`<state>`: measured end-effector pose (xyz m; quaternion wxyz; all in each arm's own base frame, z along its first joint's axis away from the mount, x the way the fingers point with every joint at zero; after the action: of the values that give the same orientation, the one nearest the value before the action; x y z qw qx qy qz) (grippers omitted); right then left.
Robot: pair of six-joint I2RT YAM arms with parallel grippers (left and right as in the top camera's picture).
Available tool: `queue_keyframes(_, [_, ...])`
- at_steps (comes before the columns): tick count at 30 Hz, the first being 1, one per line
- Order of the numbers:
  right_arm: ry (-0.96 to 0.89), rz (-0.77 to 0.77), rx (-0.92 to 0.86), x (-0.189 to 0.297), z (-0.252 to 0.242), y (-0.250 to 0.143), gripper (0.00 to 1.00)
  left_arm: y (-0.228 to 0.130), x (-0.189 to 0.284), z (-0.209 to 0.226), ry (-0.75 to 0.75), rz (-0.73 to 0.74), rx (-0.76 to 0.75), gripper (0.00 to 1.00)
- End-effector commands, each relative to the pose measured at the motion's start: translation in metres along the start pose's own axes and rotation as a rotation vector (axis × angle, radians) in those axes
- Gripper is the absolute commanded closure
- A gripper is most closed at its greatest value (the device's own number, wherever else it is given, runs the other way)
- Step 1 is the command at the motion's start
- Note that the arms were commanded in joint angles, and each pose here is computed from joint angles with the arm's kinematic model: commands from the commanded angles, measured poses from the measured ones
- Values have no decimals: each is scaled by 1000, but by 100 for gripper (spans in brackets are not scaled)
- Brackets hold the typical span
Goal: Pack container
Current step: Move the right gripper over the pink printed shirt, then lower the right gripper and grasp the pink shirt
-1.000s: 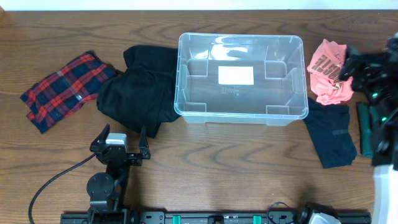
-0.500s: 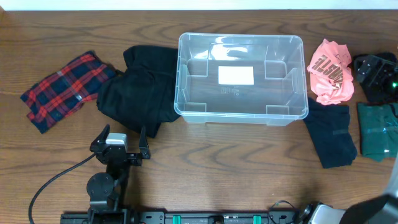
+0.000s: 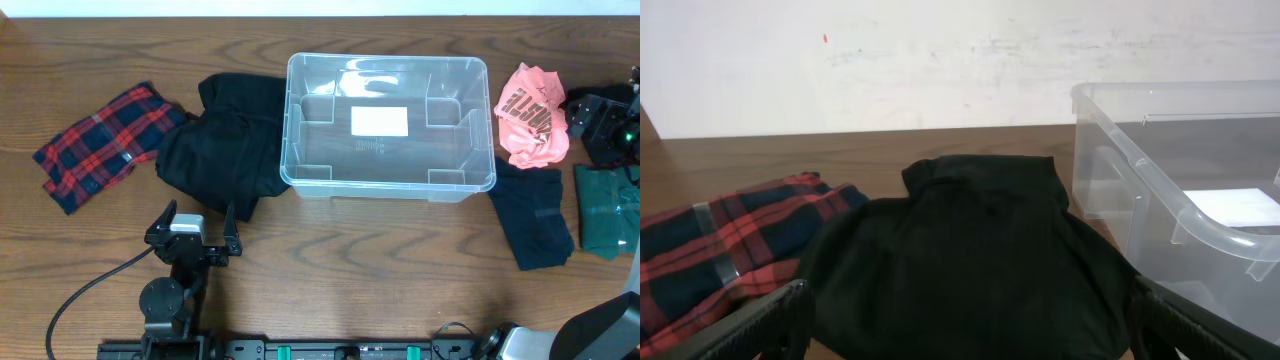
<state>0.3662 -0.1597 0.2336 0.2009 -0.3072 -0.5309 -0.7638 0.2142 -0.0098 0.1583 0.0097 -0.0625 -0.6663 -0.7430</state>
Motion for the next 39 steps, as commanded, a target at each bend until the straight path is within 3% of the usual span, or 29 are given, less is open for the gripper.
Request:
queue_keyframes(1, [-12, -25, 35, 4, -4, 11, 1, -16, -2, -1, 0, 44, 12, 2])
queue_keyframes(12, [13, 41, 93, -25, -12, -2, 2, -16, -2, -1, 0, 44, 12, 2])
queue_keyframes(19, [43, 64, 203, -58, -21, -10, 15, -16, -2, -1, -1, 44, 12, 2])
queue_keyframes(33, [33, 101, 195, -123, -48, -30, 1, -16, -2, -1, 0, 44, 12, 2])
queue_keyframes(39, [36, 74, 206, -142, -54, -31, 1, -16, -2, -1, 0, 44, 13, 2])
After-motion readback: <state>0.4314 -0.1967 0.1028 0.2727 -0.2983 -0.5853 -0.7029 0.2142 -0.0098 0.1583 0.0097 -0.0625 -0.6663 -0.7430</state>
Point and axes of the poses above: each gripper's point midway between its finger pads, its own x axis back along the fingers, its own z axis along the line the jaws close on, y = z × x, the point moved 3 cm from there along x, back along the fingers, and after that the axes turned 6 degrees about -x, right-handed, at the moved point
